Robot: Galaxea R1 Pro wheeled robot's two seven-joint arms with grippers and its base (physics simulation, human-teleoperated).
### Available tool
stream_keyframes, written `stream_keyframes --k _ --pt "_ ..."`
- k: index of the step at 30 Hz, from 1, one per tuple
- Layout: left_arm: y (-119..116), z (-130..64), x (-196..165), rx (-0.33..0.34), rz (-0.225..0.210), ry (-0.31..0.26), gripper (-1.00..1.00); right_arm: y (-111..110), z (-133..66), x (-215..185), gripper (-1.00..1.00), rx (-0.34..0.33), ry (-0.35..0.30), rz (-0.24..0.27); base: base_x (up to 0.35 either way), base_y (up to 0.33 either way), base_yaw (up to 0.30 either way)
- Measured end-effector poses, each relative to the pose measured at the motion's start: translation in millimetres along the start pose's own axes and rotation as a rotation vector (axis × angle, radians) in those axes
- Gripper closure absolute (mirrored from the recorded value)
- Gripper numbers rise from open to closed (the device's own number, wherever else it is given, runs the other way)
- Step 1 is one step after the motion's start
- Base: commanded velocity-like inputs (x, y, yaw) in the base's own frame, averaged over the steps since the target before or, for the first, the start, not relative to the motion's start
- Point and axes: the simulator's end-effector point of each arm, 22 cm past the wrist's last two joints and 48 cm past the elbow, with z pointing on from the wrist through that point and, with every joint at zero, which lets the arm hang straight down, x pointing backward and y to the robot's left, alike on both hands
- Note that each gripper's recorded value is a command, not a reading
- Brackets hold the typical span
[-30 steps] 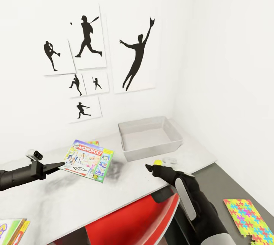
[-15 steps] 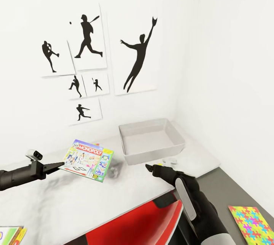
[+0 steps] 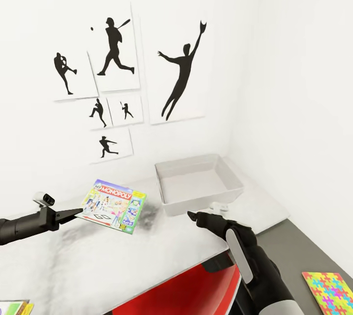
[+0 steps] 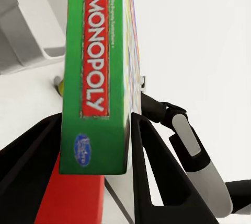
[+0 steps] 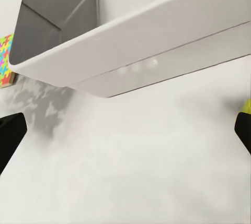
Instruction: Put all the toys in the child's room - the three board games (two on the bed and one on the table), the two jigsaw puzzles on the table, and the tennis ball on the table - inside the toy box on the table in the child's room.
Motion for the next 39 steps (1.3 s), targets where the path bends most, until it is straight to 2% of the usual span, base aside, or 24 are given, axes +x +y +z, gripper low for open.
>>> stream_keyframes --k 39 --pt "0.1 -0.2 -0.3 0.0 0.002 -0.001 1.0 0.3 0.0 -0.1 -1.0 -0.003 0.0 0.0 0.048 0.001 0.0"
